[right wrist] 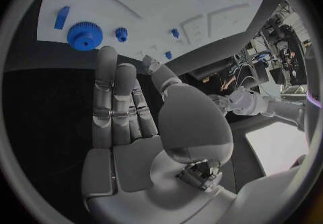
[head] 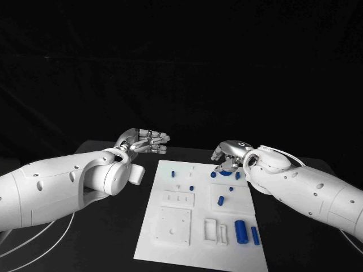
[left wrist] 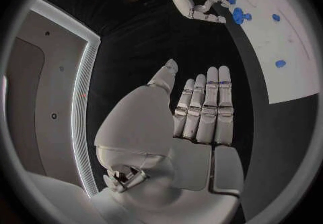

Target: Assemble the parts on the task board

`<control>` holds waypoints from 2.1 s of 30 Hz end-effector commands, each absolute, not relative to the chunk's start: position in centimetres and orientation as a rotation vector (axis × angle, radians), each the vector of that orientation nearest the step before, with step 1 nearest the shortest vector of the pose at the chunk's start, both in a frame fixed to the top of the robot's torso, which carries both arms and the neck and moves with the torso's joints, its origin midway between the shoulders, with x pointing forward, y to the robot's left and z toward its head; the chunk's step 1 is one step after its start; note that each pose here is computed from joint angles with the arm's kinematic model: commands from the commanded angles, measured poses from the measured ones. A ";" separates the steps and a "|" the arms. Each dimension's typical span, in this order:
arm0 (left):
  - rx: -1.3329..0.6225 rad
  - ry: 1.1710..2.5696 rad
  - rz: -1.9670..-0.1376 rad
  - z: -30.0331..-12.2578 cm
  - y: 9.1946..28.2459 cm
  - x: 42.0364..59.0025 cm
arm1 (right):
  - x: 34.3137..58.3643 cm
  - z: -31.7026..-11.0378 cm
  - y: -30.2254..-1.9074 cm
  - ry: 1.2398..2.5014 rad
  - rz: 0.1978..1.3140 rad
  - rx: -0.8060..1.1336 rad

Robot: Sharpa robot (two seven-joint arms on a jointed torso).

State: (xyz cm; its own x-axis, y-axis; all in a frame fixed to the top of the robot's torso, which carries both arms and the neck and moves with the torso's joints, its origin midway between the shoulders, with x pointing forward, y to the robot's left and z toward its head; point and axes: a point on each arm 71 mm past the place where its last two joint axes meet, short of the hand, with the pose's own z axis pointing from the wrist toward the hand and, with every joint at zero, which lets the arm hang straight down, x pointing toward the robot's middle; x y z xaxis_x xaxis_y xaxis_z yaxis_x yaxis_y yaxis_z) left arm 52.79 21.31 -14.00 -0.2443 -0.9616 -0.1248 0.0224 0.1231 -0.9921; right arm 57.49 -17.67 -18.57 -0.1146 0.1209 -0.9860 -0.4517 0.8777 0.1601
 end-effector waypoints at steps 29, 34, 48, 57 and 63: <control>-0.938 1.463 -1.362 -12.5 19.7 52.2 | 57.8 -20.3 -17.3 1.684 0.322 -0.403; -0.935 1.467 -1.369 -12.4 19.4 52.1 | 57.9 -20.5 -17.2 1.685 0.315 -0.410; -0.928 1.474 -1.379 -12.2 19.1 52.0 | 58.0 -20.7 -17.1 1.681 0.302 -0.413; -0.925 1.474 -1.382 -11.9 19.0 52.0 | 57.9 -20.7 -17.1 1.679 0.297 -0.421; -0.924 1.476 -1.383 -11.9 19.0 52.0 | 57.9 -20.5 -17.0 1.656 0.296 -0.427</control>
State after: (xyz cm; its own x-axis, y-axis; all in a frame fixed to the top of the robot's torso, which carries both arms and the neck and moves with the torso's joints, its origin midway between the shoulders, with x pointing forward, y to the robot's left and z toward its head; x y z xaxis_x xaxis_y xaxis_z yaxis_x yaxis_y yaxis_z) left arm 52.10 19.32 -12.09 -0.3098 -0.9440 -0.1133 0.0441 0.1047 -0.9935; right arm 57.95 -17.10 -20.52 -0.1119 -0.0862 -0.9900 -0.4370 0.8990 -0.0289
